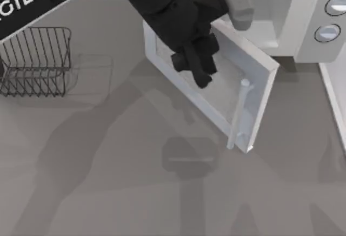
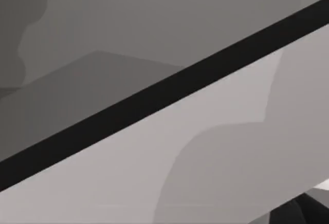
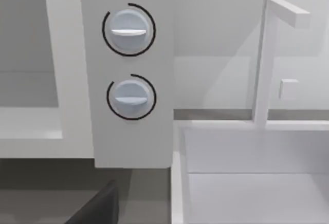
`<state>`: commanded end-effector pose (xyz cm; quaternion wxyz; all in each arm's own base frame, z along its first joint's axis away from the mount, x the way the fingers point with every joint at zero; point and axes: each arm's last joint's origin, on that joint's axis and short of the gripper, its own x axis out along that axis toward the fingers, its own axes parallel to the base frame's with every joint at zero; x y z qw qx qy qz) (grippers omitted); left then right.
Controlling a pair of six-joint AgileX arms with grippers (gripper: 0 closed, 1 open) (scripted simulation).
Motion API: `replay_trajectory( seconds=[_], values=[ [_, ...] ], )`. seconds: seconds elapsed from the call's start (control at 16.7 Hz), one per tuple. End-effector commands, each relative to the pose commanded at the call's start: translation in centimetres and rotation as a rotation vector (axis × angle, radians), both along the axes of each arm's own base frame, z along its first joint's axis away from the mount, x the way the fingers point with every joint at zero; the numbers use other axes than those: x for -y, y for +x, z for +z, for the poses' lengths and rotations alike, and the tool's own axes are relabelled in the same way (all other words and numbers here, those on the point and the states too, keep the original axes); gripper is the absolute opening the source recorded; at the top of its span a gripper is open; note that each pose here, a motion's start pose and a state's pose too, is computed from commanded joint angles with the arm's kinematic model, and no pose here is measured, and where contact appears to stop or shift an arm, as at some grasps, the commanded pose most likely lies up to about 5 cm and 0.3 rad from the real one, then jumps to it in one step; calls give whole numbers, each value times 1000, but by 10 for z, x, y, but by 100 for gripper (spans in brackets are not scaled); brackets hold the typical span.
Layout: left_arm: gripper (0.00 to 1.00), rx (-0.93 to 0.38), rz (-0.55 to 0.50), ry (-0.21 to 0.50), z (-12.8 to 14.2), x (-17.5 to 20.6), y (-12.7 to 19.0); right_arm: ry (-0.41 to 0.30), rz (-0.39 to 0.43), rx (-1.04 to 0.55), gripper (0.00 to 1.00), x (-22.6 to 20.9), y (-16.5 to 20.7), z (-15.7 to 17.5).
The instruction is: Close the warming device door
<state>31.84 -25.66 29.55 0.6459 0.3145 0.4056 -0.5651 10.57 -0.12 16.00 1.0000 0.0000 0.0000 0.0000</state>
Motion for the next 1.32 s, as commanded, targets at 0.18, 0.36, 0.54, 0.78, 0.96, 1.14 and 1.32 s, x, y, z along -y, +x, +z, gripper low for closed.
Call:
replay_trajectory(
  seconds=[0.18,0.36,0.54,0.78,0.96,1.14,1.32],
  values=[
    [0,-59,-4,36,-15,8,-2,0,0,0,100,0,0,0],
    [0,-44,1,29,-11,13,-1,0,0,0,100,0,0,0],
    [0,42,11,-23,11,13,2,0,0,0,100,0,0,0],
    [0,51,14,-29,12,13,3,0,0,0,100,0,0,0],
    [0,76,-16,-52,24,17,-5,0,0,0,100,0,0,0],
    [0,47,-54,-41,27,22,-16,0,0,0,100,0,0,0],
    [0,-35,-47,9,6,30,-15,0,0,0,100,0,0,0]
  ],
)
